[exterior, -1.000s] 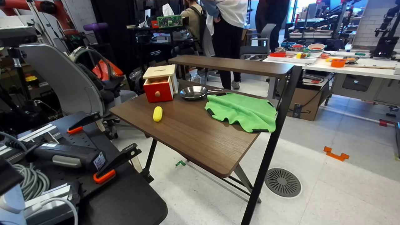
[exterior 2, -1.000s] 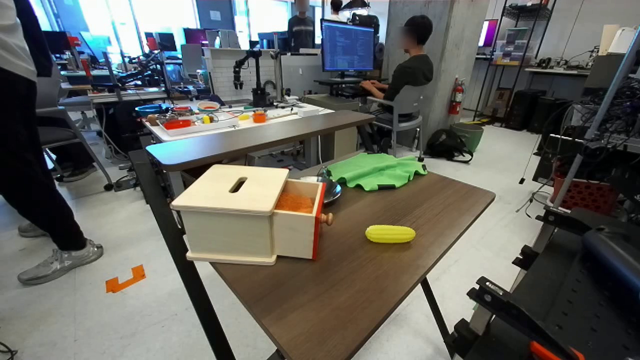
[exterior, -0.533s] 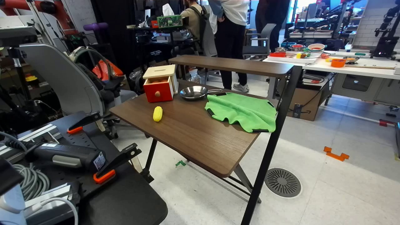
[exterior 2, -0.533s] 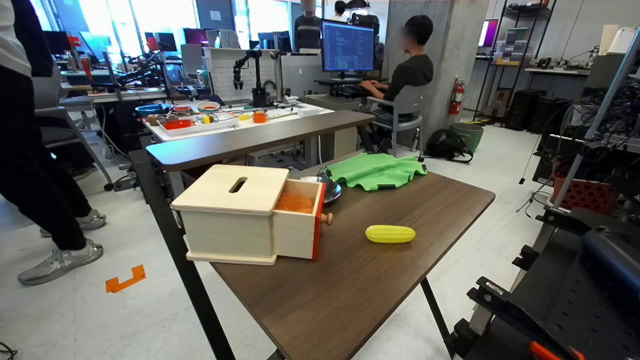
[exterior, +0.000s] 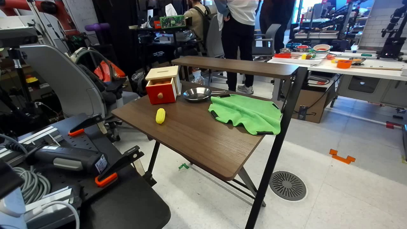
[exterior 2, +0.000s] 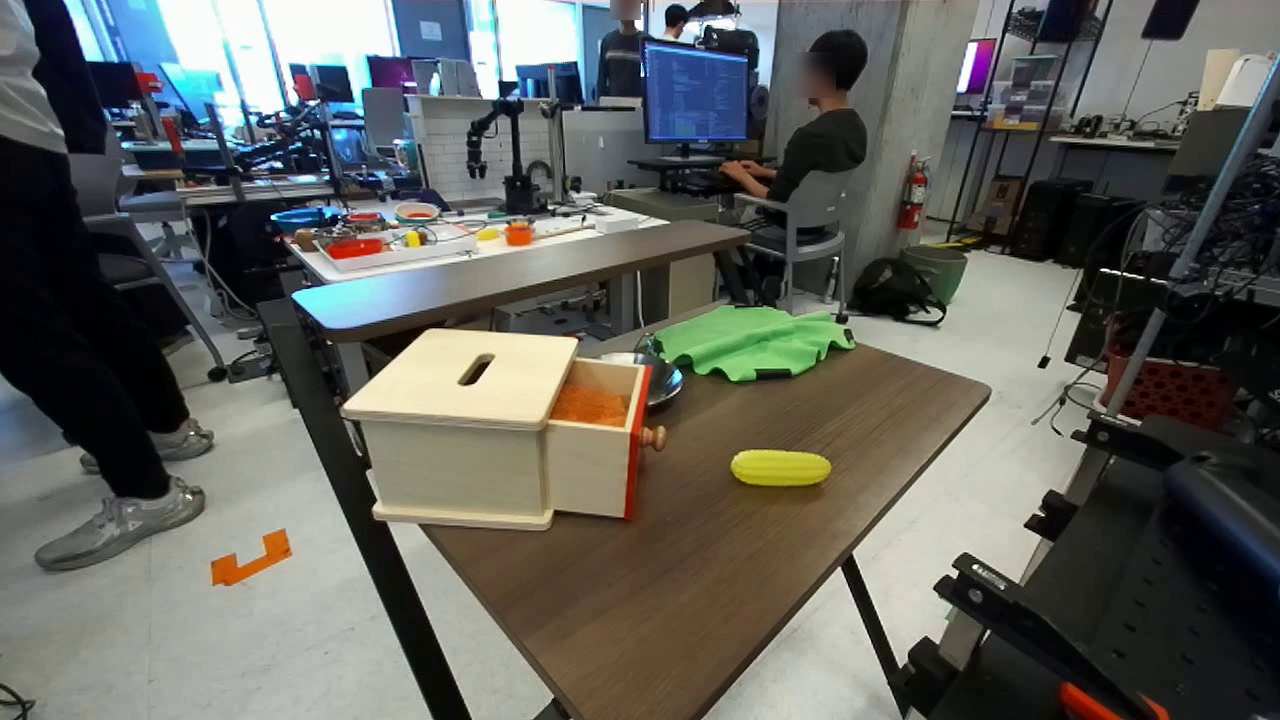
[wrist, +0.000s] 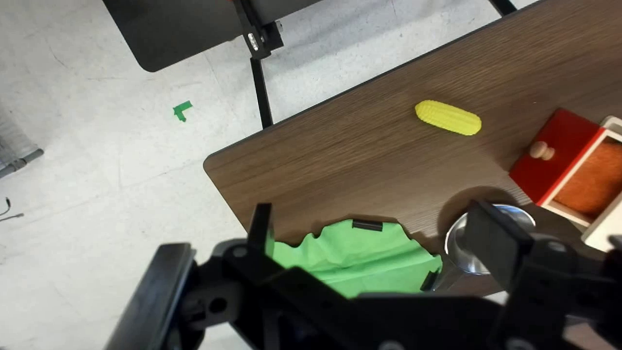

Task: Move the cloth forward

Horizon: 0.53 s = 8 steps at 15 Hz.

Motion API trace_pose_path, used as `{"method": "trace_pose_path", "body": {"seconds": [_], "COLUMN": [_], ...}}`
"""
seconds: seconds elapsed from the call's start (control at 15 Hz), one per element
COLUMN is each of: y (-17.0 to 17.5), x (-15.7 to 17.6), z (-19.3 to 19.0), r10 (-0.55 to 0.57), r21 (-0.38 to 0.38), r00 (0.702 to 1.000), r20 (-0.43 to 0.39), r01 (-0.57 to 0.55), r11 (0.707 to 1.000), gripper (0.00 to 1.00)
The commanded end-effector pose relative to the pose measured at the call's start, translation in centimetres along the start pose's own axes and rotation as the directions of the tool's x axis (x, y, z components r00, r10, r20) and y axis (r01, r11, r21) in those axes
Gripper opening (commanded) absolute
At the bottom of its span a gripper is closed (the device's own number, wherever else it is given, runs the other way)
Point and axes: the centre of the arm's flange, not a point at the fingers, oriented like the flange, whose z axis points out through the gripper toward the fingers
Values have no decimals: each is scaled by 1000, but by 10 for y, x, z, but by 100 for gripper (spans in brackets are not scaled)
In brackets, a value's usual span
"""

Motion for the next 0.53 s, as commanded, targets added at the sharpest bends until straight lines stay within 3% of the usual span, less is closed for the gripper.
{"method": "trace_pose_path", "body": {"seconds": [0.0,0.47], "y": [8,15], "x": [53,142], "z": [32,104], "r10": [12,31], "r21": [18,30], "r00": [1000,996], "r20": [23,78], "r01": [-13,-33], "r11": [1000,999], "gripper": [100,100]}}
